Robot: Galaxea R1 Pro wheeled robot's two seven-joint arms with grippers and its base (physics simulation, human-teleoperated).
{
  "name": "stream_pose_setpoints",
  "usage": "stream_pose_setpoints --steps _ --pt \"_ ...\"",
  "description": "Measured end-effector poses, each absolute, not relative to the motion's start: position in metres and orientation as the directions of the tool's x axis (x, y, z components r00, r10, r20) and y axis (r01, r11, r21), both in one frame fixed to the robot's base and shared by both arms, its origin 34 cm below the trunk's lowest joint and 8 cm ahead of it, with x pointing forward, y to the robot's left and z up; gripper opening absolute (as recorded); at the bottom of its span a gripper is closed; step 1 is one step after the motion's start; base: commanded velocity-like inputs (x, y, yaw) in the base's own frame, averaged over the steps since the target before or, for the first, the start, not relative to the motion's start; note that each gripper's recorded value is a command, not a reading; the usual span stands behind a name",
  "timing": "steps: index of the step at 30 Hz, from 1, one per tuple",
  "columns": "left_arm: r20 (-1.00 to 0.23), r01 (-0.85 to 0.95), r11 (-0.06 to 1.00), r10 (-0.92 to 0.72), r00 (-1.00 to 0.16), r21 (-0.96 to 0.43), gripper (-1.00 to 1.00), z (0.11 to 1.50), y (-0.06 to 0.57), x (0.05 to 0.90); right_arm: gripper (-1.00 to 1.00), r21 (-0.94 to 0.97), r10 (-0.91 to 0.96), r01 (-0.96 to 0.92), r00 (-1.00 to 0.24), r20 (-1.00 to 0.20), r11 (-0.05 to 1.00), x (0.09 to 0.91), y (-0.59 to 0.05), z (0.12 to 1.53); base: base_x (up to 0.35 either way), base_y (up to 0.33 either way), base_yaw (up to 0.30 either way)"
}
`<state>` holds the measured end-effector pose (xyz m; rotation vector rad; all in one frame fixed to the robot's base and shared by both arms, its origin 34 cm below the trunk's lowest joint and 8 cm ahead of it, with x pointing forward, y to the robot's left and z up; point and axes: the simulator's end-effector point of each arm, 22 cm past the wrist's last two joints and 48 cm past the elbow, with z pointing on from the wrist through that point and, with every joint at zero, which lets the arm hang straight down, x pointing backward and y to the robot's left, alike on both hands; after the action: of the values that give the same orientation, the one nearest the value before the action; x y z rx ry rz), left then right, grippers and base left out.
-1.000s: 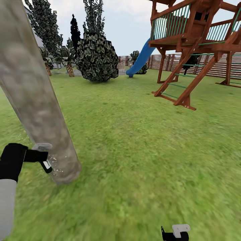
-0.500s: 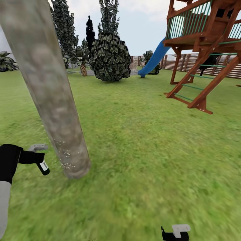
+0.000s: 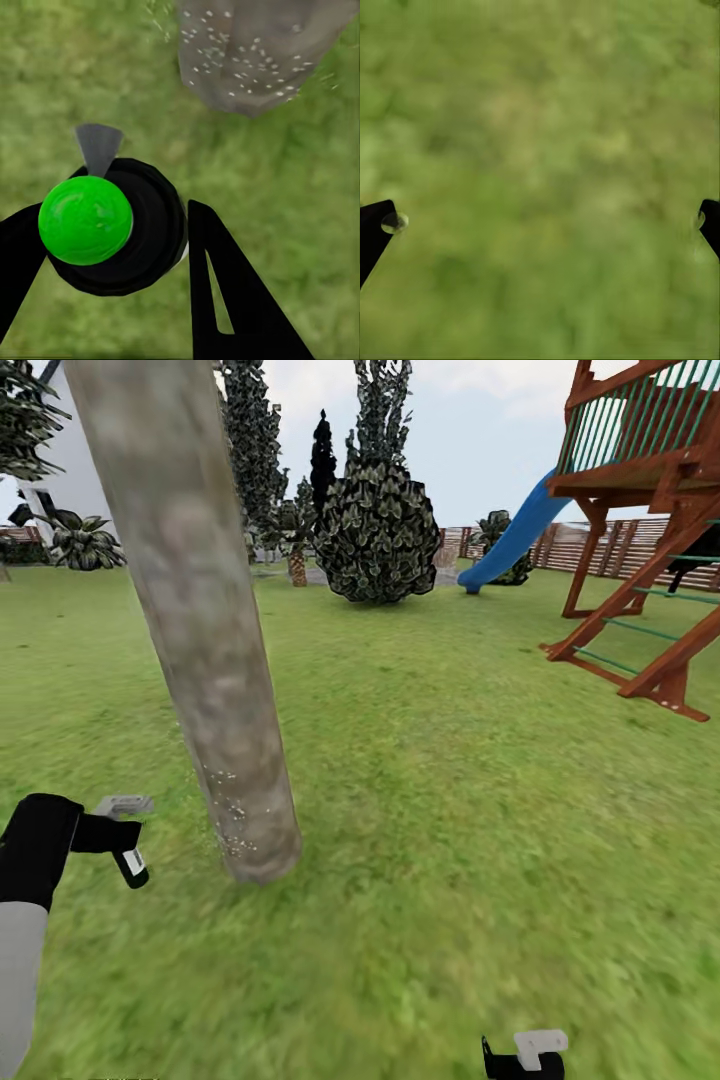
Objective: In the garden, pick up the pesticide atomizer on the floor and spray pesticide onto both trees until each tree trunk is fully covered.
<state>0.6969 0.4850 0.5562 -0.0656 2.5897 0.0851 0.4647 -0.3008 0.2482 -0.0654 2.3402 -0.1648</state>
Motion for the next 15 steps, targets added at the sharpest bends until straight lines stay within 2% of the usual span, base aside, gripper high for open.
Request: stream_pose_setpoints --steps 15 --pt "-0.522 -0.067 0.996 -0.031 -0.852 0.050 -1.00 0.5558 0.4865 0.6963 1.00 -0.139 -0.097 0.003 -0.699 -0.709 0.990 0.4651 -0.3010 0.2484 0.123 -0.253 0.262"
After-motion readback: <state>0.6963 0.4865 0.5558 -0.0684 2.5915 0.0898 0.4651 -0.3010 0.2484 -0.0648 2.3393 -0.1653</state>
